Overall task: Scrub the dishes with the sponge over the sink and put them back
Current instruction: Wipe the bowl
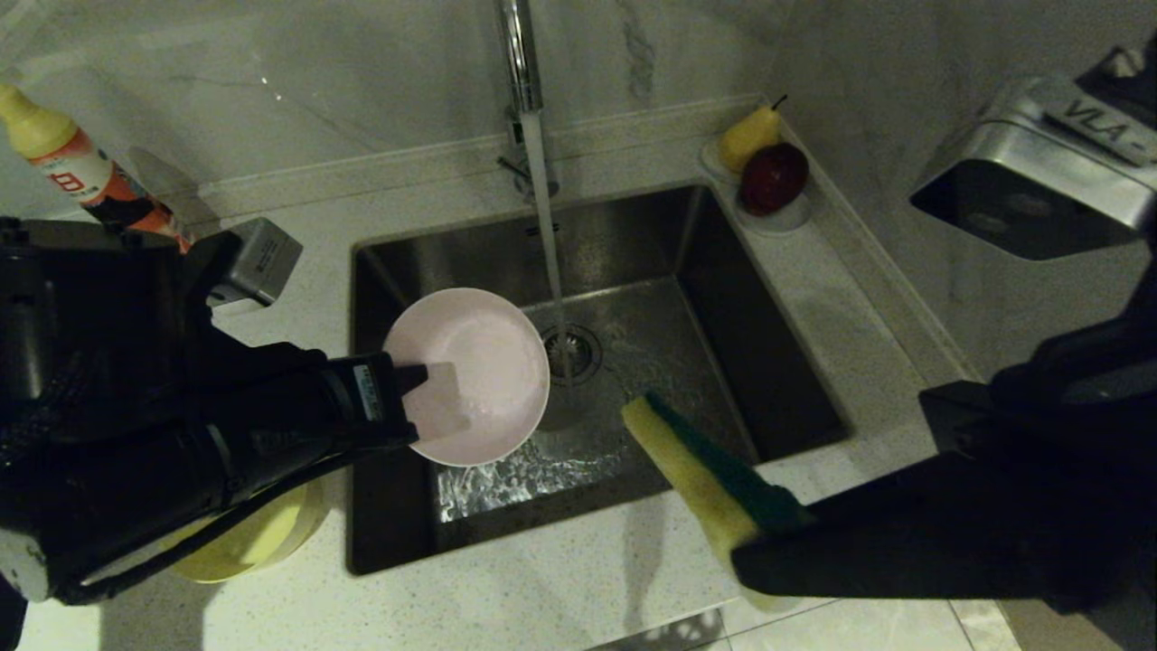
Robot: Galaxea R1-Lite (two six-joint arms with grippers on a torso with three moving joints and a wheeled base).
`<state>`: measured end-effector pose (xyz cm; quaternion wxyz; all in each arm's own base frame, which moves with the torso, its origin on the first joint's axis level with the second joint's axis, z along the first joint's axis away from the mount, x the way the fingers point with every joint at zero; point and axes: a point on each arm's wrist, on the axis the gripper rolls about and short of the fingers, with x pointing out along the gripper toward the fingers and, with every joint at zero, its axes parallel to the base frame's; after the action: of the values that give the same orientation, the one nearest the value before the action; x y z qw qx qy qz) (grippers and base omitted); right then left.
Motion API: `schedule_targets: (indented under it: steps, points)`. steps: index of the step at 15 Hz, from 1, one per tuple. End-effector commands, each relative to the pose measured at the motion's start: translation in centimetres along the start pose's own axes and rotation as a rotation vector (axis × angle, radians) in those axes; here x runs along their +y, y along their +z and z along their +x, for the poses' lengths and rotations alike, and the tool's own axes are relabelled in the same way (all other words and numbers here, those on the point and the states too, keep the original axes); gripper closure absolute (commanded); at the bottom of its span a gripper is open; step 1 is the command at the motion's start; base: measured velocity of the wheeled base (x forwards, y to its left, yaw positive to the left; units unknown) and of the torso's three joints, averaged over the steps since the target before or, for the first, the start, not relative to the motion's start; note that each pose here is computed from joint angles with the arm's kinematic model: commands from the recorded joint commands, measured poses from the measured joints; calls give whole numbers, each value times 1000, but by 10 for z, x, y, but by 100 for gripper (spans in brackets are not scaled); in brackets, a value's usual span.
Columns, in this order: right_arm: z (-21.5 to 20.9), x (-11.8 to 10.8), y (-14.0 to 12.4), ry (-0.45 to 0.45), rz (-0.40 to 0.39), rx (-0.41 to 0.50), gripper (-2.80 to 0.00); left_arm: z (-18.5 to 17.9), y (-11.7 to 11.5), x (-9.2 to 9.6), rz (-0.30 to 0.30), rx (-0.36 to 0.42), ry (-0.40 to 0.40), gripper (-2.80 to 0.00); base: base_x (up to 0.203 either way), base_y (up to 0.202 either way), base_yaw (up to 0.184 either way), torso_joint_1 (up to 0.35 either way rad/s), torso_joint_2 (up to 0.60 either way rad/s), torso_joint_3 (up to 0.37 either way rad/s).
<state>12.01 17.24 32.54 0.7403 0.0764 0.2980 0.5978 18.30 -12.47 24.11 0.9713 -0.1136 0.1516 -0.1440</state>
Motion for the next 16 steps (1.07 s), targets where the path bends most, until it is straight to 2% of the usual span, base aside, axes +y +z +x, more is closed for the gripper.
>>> schedule_targets:
  steps: [1, 8, 16]
  points:
    - [33, -12, 10, -2, 24, 52, 0, 14, -9, -15, 38, -26, 37, 0, 0, 0, 0, 0, 0, 0]
    - [71, -25, 36, -11, 19, 40, 0, 17, -16, -19, 77, -22, 40, 0, 0, 0, 0, 0, 0, 0]
    - [105, -67, 41, -87, 48, 16, 0, 13, -15, -19, 64, -56, 21, 0, 0, 0, 0, 0, 0, 0]
